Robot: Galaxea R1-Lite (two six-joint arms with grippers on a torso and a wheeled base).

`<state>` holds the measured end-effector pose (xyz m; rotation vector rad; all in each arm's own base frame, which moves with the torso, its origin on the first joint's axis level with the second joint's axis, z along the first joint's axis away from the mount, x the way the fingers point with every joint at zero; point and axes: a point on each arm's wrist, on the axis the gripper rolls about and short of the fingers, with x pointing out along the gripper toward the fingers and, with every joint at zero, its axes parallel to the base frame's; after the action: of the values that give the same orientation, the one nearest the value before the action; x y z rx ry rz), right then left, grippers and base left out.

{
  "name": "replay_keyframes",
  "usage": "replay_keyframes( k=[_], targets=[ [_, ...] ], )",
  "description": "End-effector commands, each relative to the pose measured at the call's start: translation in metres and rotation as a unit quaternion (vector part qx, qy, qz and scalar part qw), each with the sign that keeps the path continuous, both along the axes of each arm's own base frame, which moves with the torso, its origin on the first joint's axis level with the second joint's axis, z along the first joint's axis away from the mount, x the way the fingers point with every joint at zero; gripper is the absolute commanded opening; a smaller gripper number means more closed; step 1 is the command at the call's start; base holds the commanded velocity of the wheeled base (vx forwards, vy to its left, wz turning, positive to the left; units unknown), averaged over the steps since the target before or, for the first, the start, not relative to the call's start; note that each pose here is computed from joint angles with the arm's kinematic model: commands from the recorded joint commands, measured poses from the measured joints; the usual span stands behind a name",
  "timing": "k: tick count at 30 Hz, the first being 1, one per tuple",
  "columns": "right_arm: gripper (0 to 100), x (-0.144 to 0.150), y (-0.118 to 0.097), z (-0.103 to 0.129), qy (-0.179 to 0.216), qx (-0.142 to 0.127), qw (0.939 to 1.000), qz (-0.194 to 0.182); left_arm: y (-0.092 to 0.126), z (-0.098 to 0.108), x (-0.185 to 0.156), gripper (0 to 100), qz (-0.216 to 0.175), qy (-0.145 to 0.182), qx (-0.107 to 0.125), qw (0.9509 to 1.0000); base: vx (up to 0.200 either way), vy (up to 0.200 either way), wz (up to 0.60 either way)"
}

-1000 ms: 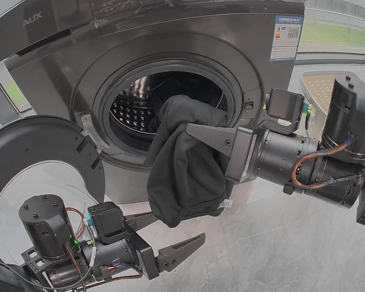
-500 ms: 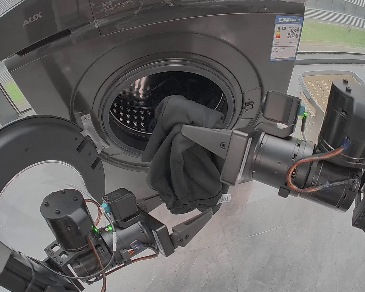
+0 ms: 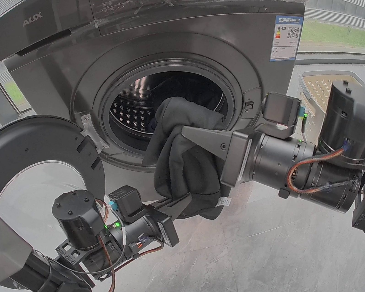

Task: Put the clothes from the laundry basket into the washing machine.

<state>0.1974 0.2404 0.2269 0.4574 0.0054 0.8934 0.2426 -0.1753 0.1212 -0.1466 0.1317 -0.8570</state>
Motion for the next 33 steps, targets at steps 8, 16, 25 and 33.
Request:
replay_keyframes(
  k=[8, 16, 25, 33],
  targets=[
    [0, 0.005, -0.001, -0.008, 0.008, -0.011, 0.9999, -0.007, 0.011, 0.026, -0.034, 0, -0.011, -0.034, -0.034, 0.9988, 0.000, 0.000, 0.00],
    [100, 0.009, 0.004, -0.020, 0.006, -0.014, 0.9999, -0.007, 0.016, 0.032, -0.062, 0, -0.019, -0.039, -0.039, 0.9983, 0.000, 0.000, 0.00],
    [100, 0.000, -0.007, -0.036, 0.013, -0.051, 0.9986, -0.009, 0.015, 0.045, -0.056, 0, -0.005, -0.060, -0.065, 0.9961, 0.000, 0.000, 0.00],
    [100, -0.010, -0.029, -0.038, -0.004, -0.077, 0.9967, -0.023, 0.016, 0.061, -0.047, 0, 0.026, -0.076, -0.100, 0.9917, 0.000, 0.000, 0.00]
  ],
)
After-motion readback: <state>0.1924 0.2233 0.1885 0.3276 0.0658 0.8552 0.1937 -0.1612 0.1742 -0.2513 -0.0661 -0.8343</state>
